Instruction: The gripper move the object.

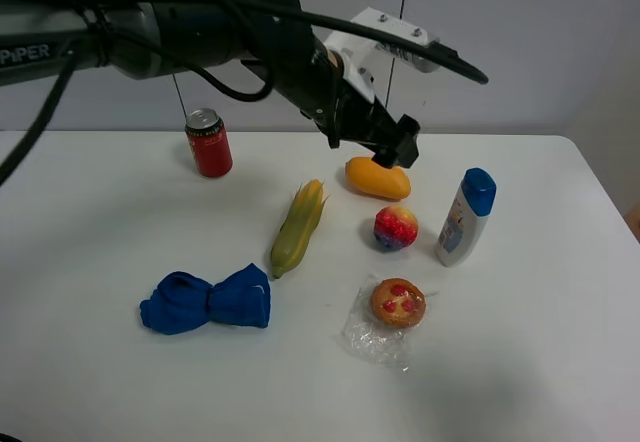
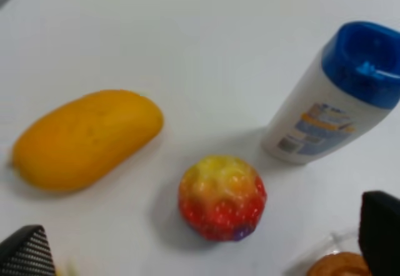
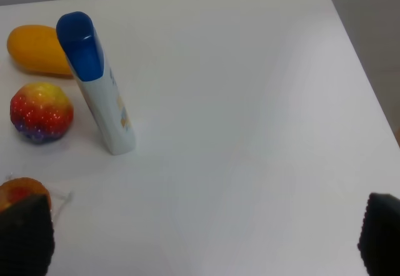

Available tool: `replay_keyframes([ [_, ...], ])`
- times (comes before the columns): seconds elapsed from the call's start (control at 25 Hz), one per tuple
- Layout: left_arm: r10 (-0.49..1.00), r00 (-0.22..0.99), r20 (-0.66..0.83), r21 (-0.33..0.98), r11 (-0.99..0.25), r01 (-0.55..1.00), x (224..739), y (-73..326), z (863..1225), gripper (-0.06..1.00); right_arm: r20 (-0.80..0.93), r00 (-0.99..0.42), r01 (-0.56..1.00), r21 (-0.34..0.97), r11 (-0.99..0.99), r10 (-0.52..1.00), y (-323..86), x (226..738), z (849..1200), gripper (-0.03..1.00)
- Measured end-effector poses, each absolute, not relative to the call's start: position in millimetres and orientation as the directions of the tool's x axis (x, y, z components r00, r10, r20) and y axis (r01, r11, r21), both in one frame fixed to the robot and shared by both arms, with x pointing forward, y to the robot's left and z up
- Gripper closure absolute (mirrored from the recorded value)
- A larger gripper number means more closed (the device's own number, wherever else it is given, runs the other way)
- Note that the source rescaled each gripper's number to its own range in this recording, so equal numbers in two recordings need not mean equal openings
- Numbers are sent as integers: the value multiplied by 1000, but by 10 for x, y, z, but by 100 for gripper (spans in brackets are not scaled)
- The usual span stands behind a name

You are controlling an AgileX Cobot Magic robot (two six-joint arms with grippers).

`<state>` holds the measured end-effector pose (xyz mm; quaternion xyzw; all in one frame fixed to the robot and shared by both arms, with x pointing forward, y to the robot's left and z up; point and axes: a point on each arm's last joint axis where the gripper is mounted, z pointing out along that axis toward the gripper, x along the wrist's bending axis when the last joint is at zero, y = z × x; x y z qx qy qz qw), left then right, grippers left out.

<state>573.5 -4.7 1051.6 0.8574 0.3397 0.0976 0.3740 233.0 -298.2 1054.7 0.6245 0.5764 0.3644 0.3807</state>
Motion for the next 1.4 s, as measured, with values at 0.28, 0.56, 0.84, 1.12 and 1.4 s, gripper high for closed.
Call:
replay_keyframes([
  [0.28,790,613,-14,716,-420,557,6078,907,10977,-4,16,70,442,896,-46,997,-2982,2330,10547,-3],
  [0.56,924,381,38,769,-271,579,6054,2080,11621,-4,16,70,442,896,-46,997,-2982,2330,10547,-3],
  [0.84,976,209,60,821,-167,545,5627,2754,11927,-4,16,70,442,896,-46,997,-2982,2330,10547,-3],
  [1.12,996,65,53,866,-78,494,4682,3112,11916,-5,16,70,442,896,-46,997,-2982,2330,10547,-3],
  [1.4,999,40,14,916,-29,400,3591,3019,11911,-5,16,70,442,896,-46,997,-2982,2330,10547,-3],
])
